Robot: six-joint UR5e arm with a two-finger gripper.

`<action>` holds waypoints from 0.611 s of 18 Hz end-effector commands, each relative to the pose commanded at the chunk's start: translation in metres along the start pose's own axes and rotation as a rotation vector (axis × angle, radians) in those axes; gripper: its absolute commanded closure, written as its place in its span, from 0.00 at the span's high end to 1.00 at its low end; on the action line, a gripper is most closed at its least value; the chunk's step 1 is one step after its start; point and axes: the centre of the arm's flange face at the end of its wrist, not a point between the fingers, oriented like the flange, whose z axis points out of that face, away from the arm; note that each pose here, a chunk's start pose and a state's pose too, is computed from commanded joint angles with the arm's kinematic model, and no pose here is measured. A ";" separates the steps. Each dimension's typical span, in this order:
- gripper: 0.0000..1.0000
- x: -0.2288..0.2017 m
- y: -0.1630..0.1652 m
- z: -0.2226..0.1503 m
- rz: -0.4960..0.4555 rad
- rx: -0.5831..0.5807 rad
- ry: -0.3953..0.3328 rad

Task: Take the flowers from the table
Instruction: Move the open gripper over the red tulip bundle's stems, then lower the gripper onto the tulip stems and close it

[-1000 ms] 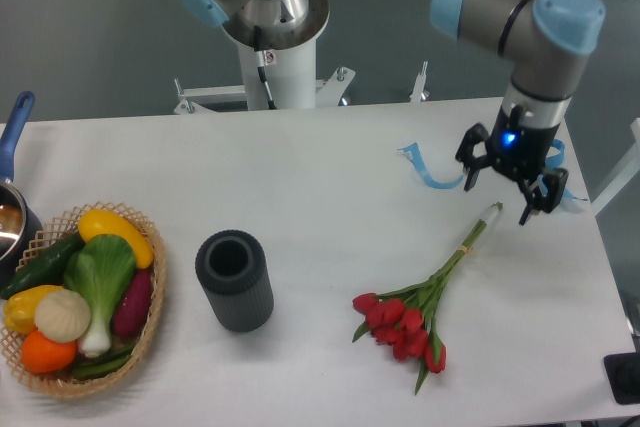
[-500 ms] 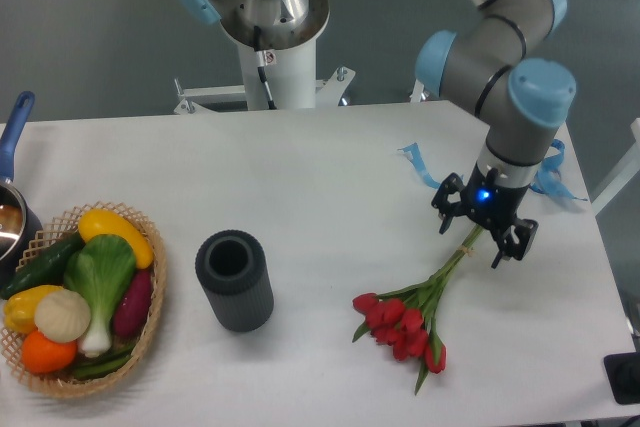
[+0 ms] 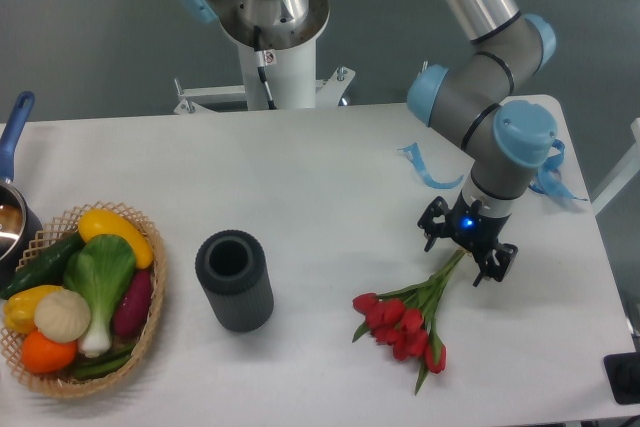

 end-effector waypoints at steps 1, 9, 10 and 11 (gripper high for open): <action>1.00 0.001 -0.002 0.006 0.005 -0.003 0.001; 0.69 0.008 -0.006 0.015 -0.007 -0.008 -0.002; 0.62 0.008 -0.006 0.015 -0.007 -0.008 -0.002; 0.56 0.008 -0.006 0.014 -0.010 -0.007 -0.004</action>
